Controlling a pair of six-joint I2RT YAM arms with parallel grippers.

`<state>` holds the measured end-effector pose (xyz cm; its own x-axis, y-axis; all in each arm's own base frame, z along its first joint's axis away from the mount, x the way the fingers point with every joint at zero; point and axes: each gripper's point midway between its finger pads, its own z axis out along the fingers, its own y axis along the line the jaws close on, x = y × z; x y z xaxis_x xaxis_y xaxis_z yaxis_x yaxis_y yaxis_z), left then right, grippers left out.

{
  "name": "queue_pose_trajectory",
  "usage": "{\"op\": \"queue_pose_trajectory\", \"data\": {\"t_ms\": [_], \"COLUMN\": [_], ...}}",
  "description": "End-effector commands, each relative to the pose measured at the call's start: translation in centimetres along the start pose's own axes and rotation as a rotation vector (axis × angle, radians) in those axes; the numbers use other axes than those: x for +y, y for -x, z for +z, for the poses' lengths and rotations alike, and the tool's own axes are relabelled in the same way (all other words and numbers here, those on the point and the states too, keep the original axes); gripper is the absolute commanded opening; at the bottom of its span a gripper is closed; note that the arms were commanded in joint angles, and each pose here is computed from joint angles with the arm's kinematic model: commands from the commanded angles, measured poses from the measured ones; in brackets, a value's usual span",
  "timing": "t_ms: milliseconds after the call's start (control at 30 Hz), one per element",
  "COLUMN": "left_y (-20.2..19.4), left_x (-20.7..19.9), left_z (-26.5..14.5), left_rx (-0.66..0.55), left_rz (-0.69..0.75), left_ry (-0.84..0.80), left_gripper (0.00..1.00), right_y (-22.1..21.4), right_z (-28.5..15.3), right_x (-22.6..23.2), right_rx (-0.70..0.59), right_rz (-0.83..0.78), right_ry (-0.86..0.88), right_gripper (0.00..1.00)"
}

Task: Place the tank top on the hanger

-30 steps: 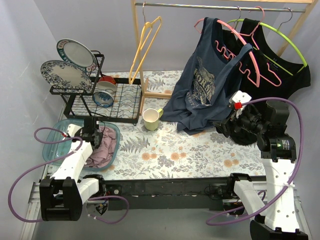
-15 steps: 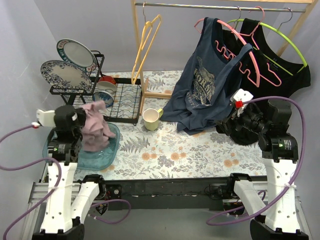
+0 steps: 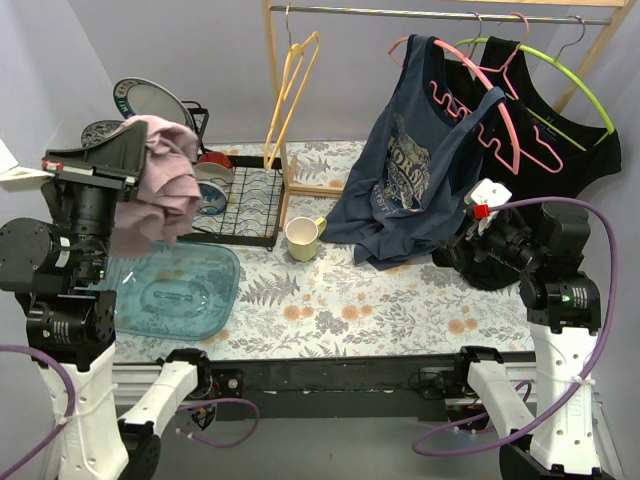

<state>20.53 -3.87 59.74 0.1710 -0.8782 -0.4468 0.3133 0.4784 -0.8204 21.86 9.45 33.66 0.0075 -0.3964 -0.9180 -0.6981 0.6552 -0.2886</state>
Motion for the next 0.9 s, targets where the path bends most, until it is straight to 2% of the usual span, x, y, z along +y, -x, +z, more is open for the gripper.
{"op": "queue_pose_trajectory", "data": {"t_ms": [0,67,100,167,200,333,467,600,867], "left_y": [-3.8,-4.8,-5.3,-7.3,-7.5,-11.3,-15.1,-20.0,-26.7], "left_x": [-8.1,-9.3,-10.9,-10.6,-11.2,-10.3,-8.4,-5.0,-3.0], "left_z": [-1.9,-3.1,-4.5,-5.0,-5.5,-7.6,-8.7,-9.3,-11.9], "left_rx": [0.26,0.321,0.368,0.466,0.481,0.676,0.841,0.998,1.158], "left_rz": [0.011,-0.023,-0.011,-0.068,-0.066,-0.097,-0.132,-0.144,-0.182], "left_ry": [-0.412,-0.507,-0.616,-0.657,-0.718,-0.803,-0.806,-0.736,-0.689], "left_gripper": [0.0,0.0,0.0,0.0,0.0,0.0,0.0,0.0,0.0], "right_y": [1.9,1.6,1.6,1.4,1.4,1.3,0.9,0.7,-0.8], "right_z": [-0.9,-0.9,-0.9,-0.9,-0.9,-1.0,-0.8,-0.6,0.3], "right_x": [-1.0,-1.3,-1.4,-1.7,-1.8,-2.2,-2.3,-2.3,-1.5], "right_rx": [-0.037,-0.026,-0.024,-0.015,-0.012,-0.003,0.006,0.007,0.026], "right_rz": [-0.052,-0.054,-0.06,-0.062,-0.063,-0.064,-0.056,-0.044,-0.008], "right_ry": [-0.061,-0.07,-0.076,-0.091,-0.096,-0.116,-0.115,-0.116,-0.065], "right_gripper": [0.99,0.99,0.98,0.99,0.98,0.98,0.98,0.99,0.98]}}
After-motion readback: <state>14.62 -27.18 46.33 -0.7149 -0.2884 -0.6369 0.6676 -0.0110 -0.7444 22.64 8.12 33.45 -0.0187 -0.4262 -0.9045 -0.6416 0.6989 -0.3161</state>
